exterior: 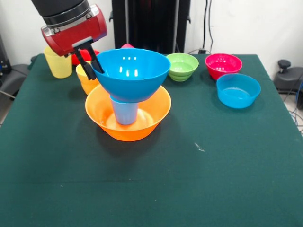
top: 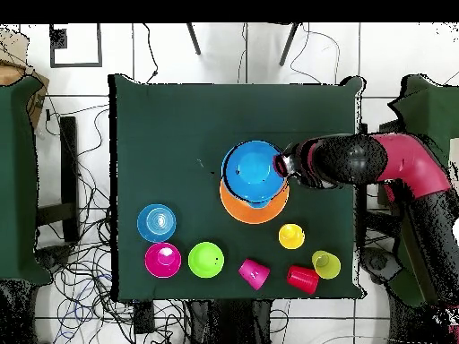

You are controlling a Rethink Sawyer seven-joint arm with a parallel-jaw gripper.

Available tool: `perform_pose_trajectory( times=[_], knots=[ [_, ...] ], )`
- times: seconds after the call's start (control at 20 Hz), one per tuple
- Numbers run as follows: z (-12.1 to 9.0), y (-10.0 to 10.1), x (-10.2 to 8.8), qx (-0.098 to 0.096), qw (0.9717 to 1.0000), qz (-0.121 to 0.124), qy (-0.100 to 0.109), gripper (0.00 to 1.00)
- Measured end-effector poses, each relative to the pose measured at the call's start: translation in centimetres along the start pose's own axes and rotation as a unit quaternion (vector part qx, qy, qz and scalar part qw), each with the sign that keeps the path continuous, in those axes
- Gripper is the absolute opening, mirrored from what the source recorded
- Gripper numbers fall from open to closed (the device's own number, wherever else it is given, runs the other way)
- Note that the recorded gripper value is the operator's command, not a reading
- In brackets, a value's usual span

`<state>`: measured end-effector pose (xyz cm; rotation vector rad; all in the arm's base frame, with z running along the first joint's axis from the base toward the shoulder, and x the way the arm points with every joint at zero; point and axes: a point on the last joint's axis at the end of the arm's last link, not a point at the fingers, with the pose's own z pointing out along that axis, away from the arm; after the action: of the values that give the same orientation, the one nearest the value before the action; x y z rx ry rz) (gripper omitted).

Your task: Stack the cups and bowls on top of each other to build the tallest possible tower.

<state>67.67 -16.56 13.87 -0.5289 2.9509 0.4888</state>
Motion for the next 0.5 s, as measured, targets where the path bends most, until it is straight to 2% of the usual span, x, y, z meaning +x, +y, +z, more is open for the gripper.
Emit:
perform_pose_trajectory(
  times=[0.5],
  knots=[
    [0.06,0.62,-0.03,-0.014,0.9998,0.004,0.011,0.0]
  ],
)
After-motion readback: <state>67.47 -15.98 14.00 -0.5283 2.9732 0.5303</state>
